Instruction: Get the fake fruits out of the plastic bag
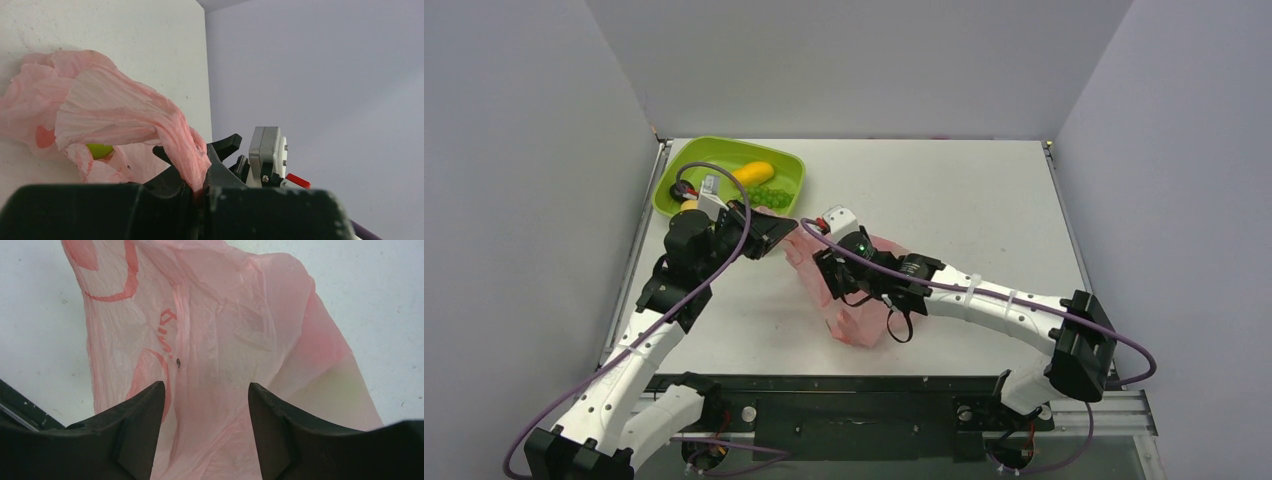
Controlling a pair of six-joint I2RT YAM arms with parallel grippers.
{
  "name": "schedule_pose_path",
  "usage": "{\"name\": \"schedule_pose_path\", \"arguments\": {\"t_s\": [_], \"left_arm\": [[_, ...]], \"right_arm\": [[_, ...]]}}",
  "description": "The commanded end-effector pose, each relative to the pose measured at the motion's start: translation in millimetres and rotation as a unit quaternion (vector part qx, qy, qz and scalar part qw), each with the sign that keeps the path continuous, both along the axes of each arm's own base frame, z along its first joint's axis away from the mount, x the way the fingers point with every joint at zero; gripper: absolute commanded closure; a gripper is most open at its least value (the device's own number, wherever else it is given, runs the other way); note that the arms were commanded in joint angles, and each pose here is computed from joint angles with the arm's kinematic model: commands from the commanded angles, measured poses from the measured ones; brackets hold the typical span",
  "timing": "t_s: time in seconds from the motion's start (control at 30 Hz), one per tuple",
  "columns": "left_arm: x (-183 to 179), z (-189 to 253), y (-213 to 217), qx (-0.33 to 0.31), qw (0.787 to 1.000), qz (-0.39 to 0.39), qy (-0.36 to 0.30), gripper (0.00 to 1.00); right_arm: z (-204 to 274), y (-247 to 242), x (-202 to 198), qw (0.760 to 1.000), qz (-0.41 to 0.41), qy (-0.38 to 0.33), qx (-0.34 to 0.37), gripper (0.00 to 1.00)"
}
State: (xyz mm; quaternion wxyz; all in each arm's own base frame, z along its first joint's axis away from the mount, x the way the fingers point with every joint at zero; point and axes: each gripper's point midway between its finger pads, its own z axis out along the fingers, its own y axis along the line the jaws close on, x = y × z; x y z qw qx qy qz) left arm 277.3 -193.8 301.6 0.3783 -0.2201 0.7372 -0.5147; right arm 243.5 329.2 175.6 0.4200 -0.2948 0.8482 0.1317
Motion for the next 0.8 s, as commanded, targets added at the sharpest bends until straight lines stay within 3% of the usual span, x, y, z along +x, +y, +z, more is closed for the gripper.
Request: {"name": "schedule_pose_path", "arguments": {"t_s": [0.0, 0.2, 0.37, 0.47, 0.57, 0.67, 0.77], "left_arm": [[-1.8, 29.8, -0.1, -0.014, 0.999, -0.006, -0.040, 1.00], [-1.4, 28.5, 0.6, 0.003, 0.999, -0.008, -0.037, 1.00], [-3.0, 25.7, 5.4, 0.020, 0.999, 0.000, -0.035, 1.00], [-3.1, 22.9, 5.4, 0.025, 0.999, -0.002, -0.032, 1.00], [-3.4, 17.3, 5.1, 0.035, 0.999, -0.007, -0.026, 1.00], [-7.1, 8.0, 5.5, 0.048, 0.999, -0.020, -0.017, 0.99], [-14.7, 2.3, 8.1, 0.049, 0.998, -0.032, -0.009, 0.80]], "right_arm": [[-1.1, 3.4, 16.5, 0.999, -0.045, -0.022, 0.013, 0.45], [1.9, -9.8, 26.4, 0.996, -0.075, -0.052, -0.003, 0.60], [0.8, -11.5, 30.0, 0.994, -0.085, -0.062, 0.003, 0.65], [-0.2, -11.4, 32.2, 0.994, -0.088, -0.064, 0.006, 0.78], [0.3, -11.5, 35.7, 0.994, -0.095, -0.061, 0.011, 0.98], [3.9, -14.6, 42.1, 0.992, -0.108, -0.052, 0.032, 1.00], [9.3, -19.5, 48.7, 0.990, -0.120, -0.045, 0.053, 1.00]]}}
